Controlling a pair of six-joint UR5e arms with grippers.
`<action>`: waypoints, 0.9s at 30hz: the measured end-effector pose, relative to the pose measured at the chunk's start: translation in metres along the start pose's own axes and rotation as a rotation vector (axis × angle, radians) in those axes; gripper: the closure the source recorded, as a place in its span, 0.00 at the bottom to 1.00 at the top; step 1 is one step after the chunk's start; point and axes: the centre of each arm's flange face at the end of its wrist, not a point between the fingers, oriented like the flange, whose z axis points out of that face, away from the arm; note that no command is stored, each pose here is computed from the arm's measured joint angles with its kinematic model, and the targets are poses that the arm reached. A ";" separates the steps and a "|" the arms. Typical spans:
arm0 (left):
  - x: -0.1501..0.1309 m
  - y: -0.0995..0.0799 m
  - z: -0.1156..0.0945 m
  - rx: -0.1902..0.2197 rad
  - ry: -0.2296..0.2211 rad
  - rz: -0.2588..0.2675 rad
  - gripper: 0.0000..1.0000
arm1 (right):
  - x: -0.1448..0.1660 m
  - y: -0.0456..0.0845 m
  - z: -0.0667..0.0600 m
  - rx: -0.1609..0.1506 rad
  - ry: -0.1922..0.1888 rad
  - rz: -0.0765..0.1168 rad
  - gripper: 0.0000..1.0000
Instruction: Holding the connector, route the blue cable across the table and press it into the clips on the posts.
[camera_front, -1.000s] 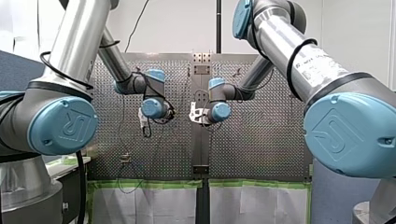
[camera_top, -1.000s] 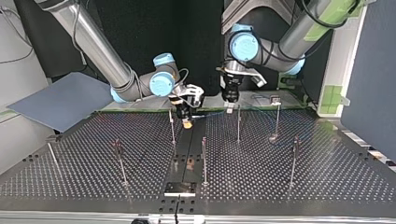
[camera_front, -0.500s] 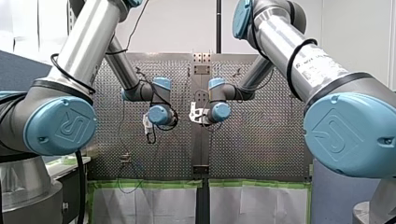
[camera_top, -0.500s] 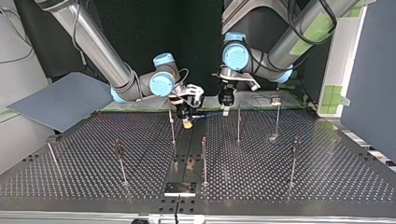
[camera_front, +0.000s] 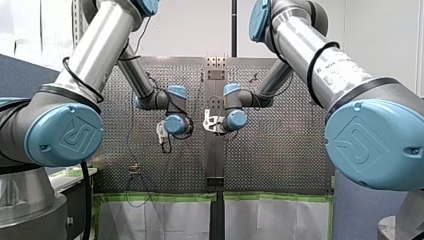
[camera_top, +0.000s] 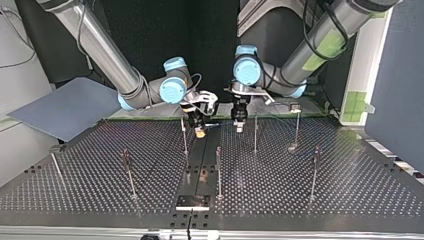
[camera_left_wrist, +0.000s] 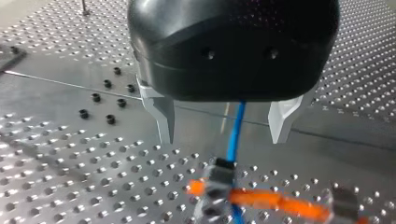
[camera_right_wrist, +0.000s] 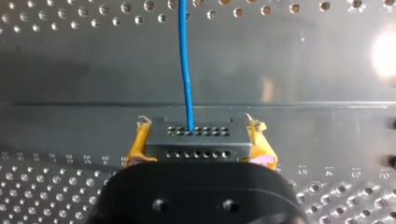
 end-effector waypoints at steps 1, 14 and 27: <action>0.002 -0.001 0.002 0.002 0.001 0.000 0.00 | 0.000 0.000 0.000 0.000 0.000 0.000 1.00; 0.032 0.001 0.021 -0.054 0.022 0.008 0.45 | 0.000 0.002 0.000 -0.002 -0.002 0.000 1.00; 0.035 0.007 0.014 -0.144 0.041 0.064 1.00 | 0.001 0.002 -0.001 -0.001 -0.005 0.000 1.00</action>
